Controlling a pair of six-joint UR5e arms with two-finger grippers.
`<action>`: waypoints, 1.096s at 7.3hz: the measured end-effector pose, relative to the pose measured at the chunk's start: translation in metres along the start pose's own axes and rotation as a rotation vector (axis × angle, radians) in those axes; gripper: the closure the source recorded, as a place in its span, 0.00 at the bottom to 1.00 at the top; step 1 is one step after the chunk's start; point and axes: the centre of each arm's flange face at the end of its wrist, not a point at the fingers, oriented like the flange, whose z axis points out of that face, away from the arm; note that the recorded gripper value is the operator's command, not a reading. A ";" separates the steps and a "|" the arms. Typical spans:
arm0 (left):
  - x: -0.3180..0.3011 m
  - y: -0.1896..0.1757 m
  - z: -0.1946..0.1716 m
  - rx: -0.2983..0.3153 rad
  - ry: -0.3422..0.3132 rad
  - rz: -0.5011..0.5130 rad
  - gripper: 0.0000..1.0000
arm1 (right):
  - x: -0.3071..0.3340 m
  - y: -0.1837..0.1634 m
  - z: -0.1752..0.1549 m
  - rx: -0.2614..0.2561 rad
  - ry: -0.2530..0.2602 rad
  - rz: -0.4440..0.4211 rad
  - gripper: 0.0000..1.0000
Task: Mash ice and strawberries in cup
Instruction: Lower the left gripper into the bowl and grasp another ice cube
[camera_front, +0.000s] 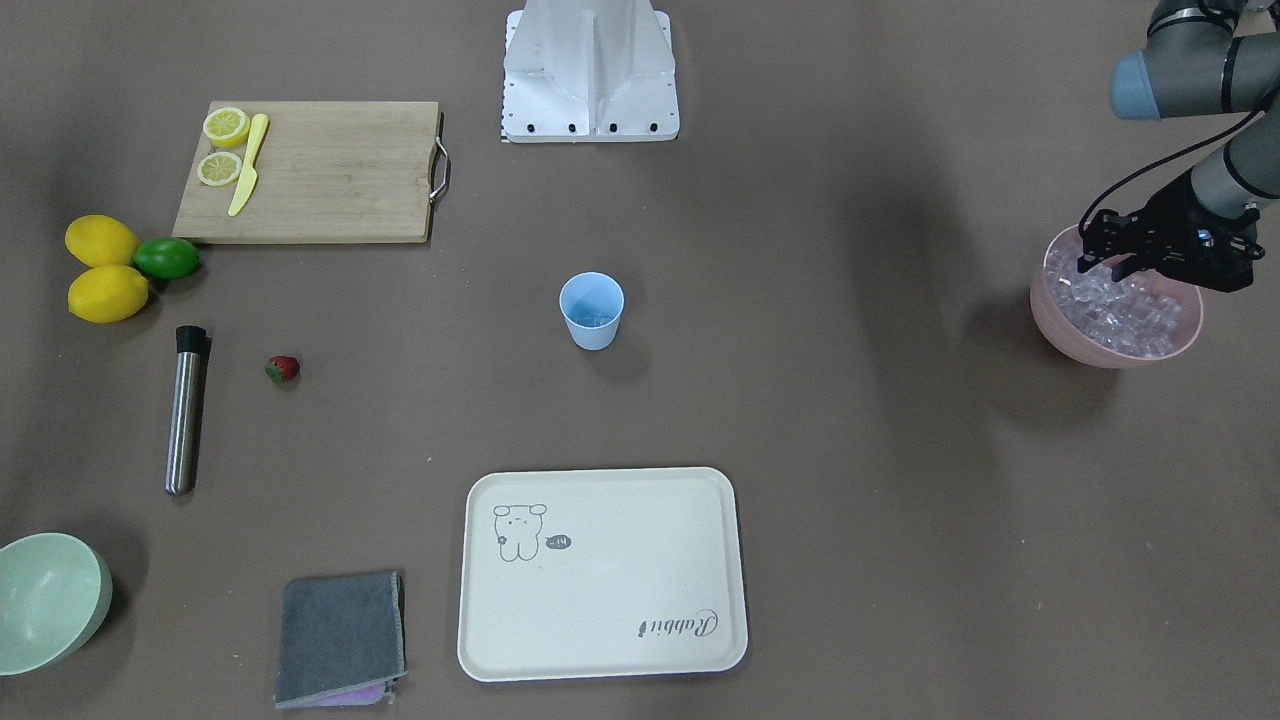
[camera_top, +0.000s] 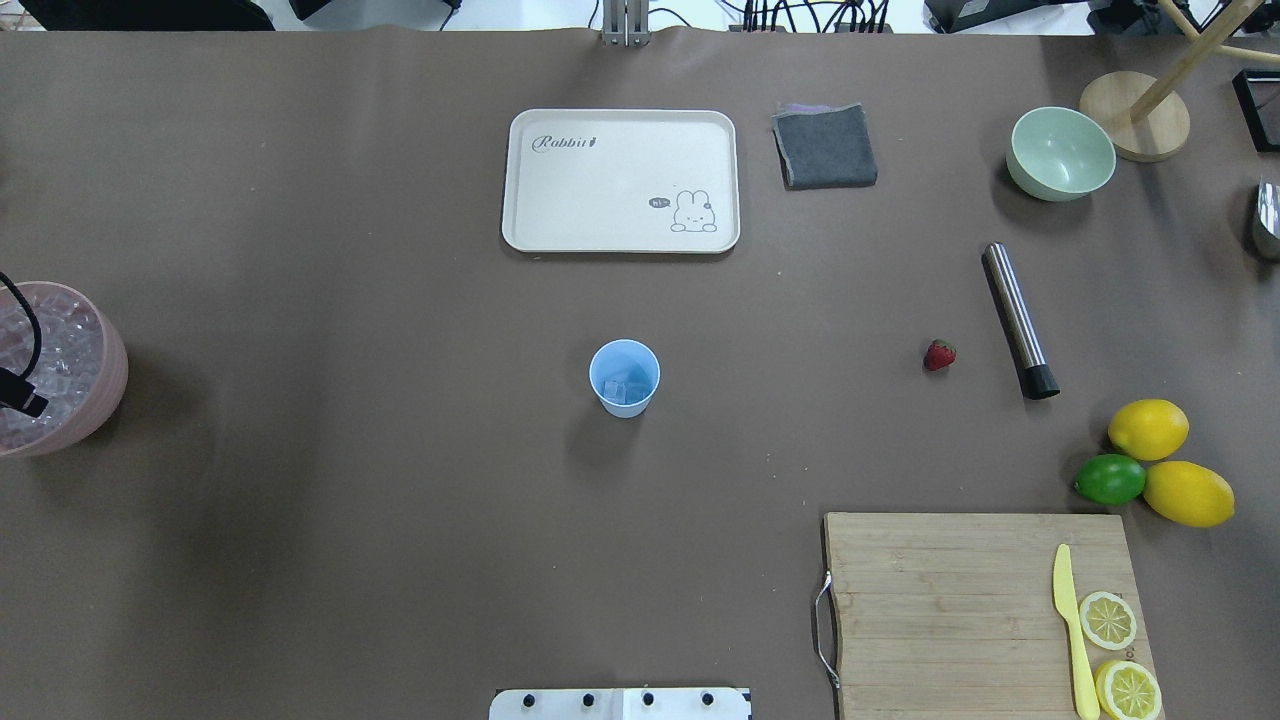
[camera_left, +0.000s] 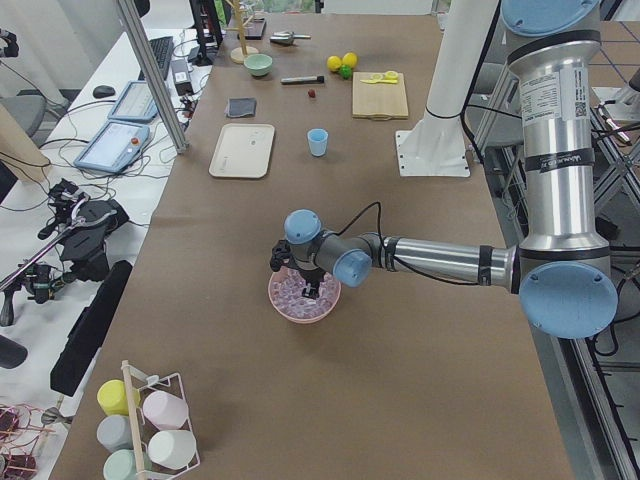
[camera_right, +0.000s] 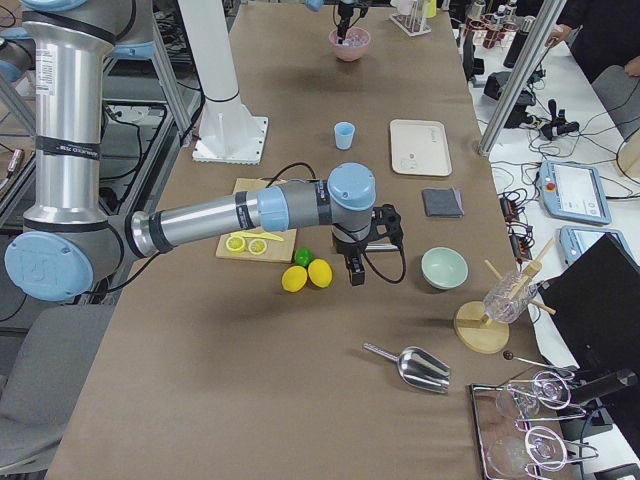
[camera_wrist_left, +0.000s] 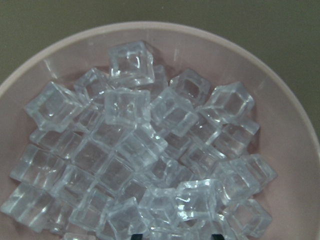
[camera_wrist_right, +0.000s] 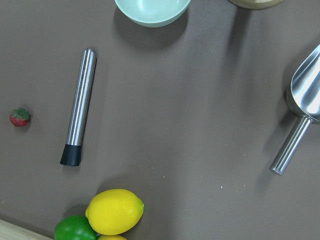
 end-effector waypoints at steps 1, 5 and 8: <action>0.000 0.001 0.000 -0.001 0.001 -0.002 1.00 | -0.001 0.000 -0.001 0.001 0.000 -0.001 0.00; 0.007 -0.010 -0.034 0.019 0.104 -0.027 1.00 | 0.000 0.003 -0.001 0.000 0.000 0.003 0.00; 0.072 -0.049 -0.118 0.074 0.186 -0.073 1.00 | -0.001 0.003 0.000 -0.002 -0.002 0.003 0.00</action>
